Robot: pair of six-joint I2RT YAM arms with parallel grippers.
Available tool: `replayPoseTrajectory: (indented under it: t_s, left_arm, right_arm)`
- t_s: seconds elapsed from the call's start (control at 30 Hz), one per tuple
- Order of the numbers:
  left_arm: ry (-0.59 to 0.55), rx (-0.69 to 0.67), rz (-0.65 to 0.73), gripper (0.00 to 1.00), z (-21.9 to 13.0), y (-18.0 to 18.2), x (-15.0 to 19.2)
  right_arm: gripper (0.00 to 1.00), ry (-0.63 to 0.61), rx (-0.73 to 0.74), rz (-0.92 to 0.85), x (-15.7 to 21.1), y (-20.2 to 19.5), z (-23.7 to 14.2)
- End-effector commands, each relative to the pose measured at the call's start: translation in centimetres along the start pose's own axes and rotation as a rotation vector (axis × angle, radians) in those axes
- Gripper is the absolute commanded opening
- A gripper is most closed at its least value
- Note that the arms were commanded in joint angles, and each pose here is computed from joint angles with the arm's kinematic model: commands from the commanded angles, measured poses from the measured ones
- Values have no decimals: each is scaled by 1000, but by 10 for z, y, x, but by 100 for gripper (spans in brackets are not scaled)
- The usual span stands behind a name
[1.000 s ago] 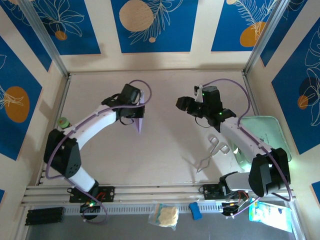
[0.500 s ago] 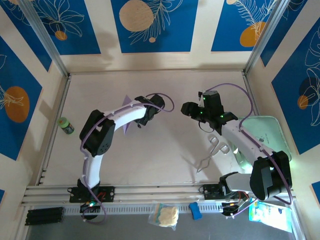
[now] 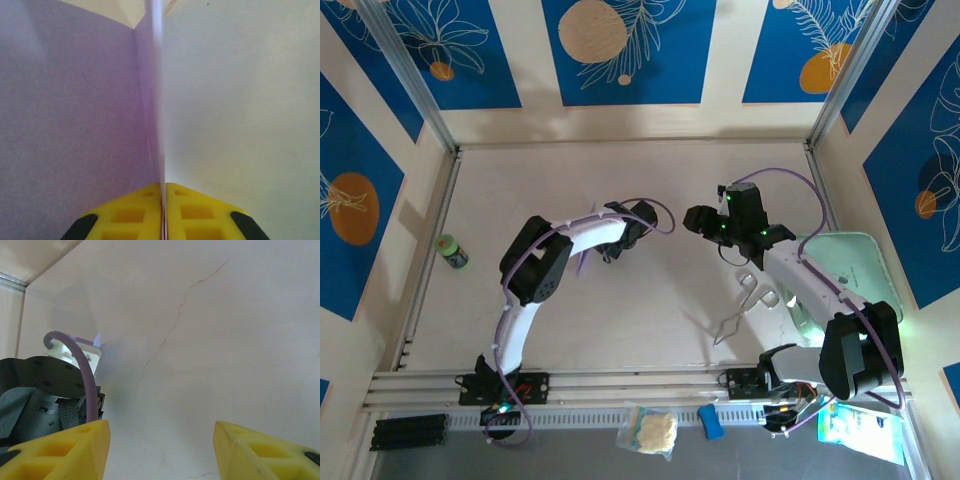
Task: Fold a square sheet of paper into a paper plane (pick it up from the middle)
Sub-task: Turn over the paper at the center of the table.
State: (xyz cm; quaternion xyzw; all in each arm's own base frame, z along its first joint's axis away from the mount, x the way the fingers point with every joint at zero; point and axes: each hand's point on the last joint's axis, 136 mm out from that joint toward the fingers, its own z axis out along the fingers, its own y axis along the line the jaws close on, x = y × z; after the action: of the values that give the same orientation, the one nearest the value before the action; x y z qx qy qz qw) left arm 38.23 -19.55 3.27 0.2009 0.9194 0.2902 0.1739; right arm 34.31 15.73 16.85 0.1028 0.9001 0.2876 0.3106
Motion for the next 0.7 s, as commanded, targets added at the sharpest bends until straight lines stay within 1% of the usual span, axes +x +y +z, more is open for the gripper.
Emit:
replayPoseTrajectory:
  t_s: [0.0, 0.17, 0.27, 0.4, 0.53, 0.6, 0.67]
  left_arm:
    - [17, 61, -42, 15, -2, -15, 3]
    - [21, 139, -81, 23, -13, -28, 3]
    - [7, 246, -123, 27, -31, -38, -1]
    - [-6, 474, -215, 32, -65, -58, -5]
    - [8, 726, -300, 42, -97, -81, -1]
    - [11, 832, -332, 45, -112, -89, 2]
    - [1, 917, -364, 47, -124, -92, 4]
  right_arm:
    - [57, 27, 15, 12, 6, -7, 5]
    - [56, 40, 17, 31, 8, -8, 7]
    - [56, 43, 21, 37, 9, -10, 8]
    - [56, 43, 25, 40, 9, -10, 8]
    - [56, 54, 36, 46, 12, -13, 10]
    - [56, 65, 34, 53, 14, -12, 11]
    - [57, 79, 34, 67, 17, -13, 13]
